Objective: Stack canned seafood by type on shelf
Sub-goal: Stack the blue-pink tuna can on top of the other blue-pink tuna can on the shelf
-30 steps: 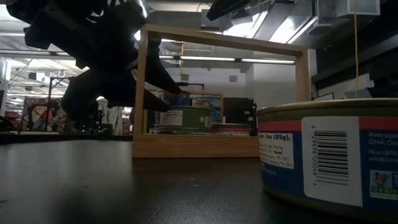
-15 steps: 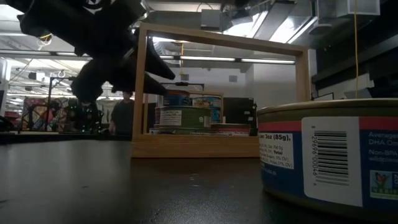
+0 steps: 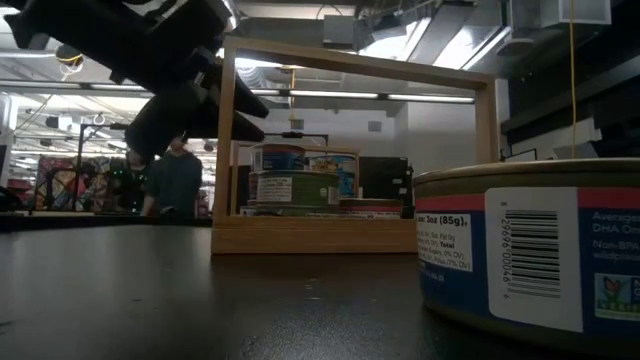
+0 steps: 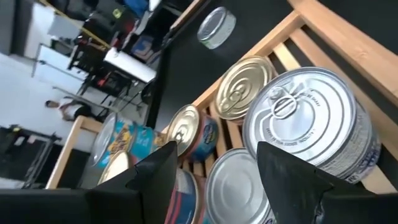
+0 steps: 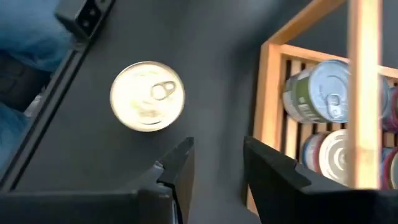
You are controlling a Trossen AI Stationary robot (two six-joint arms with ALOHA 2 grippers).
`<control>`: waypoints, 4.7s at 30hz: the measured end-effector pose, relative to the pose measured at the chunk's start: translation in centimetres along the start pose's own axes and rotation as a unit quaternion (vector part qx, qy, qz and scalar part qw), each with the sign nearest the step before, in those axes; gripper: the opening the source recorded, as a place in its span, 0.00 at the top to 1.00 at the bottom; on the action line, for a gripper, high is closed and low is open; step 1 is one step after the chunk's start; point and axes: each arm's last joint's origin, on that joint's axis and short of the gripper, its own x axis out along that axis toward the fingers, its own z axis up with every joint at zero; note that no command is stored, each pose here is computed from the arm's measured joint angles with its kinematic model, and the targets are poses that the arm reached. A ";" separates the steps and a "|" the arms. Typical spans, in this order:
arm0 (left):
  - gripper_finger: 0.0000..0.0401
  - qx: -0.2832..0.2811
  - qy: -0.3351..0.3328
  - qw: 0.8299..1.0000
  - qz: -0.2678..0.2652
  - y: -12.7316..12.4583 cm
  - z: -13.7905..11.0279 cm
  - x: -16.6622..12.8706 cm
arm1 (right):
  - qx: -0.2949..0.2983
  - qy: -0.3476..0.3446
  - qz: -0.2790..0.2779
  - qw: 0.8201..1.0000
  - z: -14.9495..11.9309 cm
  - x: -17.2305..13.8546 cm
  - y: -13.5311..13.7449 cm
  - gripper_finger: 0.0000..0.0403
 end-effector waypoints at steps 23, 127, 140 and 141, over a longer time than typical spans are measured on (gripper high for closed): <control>0.45 -0.068 0.007 0.993 0.091 -1.7 0.5 -3.1 | 0.053 0.048 0.060 0.996 -1.1 1.6 7.0 0.66; 0.45 0.044 -0.194 0.965 -0.171 -12.8 8.4 -9.0 | 0.077 -0.027 -0.026 0.996 4.6 15.3 2.3 1.00; 0.45 0.031 -0.132 0.976 -0.172 -12.4 7.4 -7.1 | 0.166 -0.055 -0.010 0.985 5.4 15.5 0.2 1.00; 0.45 0.030 -0.131 0.976 -0.170 -12.4 7.4 -7.0 | 0.168 -0.057 -0.009 0.984 5.5 15.6 0.0 1.00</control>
